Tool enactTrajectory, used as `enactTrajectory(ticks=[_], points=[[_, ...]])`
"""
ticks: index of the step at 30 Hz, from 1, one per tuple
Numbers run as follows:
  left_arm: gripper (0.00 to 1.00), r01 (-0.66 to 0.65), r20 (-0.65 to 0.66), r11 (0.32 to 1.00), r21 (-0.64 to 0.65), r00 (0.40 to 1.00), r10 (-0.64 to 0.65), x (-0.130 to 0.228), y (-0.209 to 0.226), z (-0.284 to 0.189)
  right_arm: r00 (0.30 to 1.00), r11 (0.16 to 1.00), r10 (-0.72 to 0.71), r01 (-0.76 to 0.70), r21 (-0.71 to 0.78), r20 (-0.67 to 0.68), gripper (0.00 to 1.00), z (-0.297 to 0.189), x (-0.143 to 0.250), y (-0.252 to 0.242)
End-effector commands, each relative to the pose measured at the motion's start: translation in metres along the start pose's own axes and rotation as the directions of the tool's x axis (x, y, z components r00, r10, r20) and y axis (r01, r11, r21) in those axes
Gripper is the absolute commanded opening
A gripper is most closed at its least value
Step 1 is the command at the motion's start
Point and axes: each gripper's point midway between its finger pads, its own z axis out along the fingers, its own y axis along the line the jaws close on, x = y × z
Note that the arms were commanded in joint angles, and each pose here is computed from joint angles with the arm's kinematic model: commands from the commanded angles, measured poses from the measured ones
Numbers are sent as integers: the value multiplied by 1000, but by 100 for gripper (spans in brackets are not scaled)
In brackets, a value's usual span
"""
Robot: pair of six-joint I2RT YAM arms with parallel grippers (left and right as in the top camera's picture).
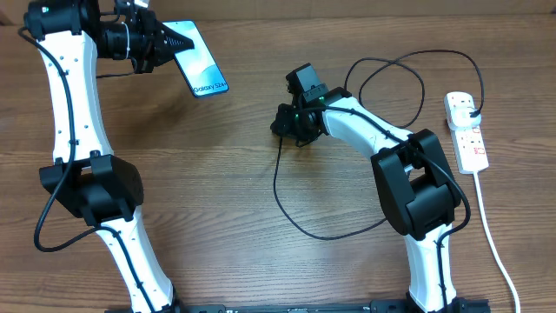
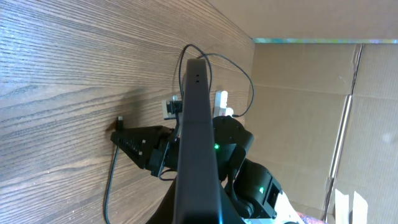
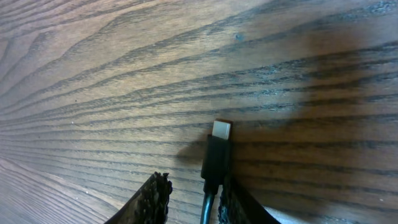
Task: Plug charger to phone and switch on socket
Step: 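Lower the right gripper onto the black USB-C cable plug end, then grasp the USB-C plug with the right gripper and raise it toward the phone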
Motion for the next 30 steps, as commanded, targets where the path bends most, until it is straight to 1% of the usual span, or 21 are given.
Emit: enactTrajectory(ticks=[1, 10, 14, 15, 18, 19, 23, 25, 27, 30], points=[[4, 2, 7, 1000, 28, 1000, -2, -1, -7, -6, 1000, 999, 21, -20, 33, -15, 30, 8, 8, -11], [4, 8, 4, 1000, 27, 1000, -8, 0, -6, -6, 999, 998, 39, -38, 45, -28, 28, 8, 12, -13], [4, 9, 3, 1000, 27, 1000, -9, 1, -6, -6, 996, 995, 80, -78, 62, -33, 22, 8, 14, -17], [4, 9, 3, 1000, 27, 1000, -9, 1, -6, -6, 996, 994, 83, -81, 68, -28, 21, 8, 13, -18], [4, 9, 3, 1000, 27, 1000, -9, 1, -6, -6, 996, 993, 82, -80, 82, -16, 6, 8, 12, -20], [4, 9, 4, 1000, 27, 1000, -9, 1, -6, -6, 997, 993, 81, -80, 91, -9, 4, 8, 10, -22], [4, 9, 6, 1000, 19, 1000, -9, 0, -5, -6, 997, 990, 79, -80, 116, 13, 4, 7, 7, -27], [4, 10, 16, 1000, -20, 1000, -10, -1, 2, -6, 996, 990, 84, -85, 113, 12, 4, 6, 6, -28], [4, 20, 26, 997, -76, 999, -18, -2, 12, -6, 998, 993, 70, -69, 91, -7, 4, 3, 6, -26], [4, 31, 36, 990, -134, 999, -26, -3, 22, -7, 999, 1000, 5, -4, 13, -43, 4, -9, 6, -15]])
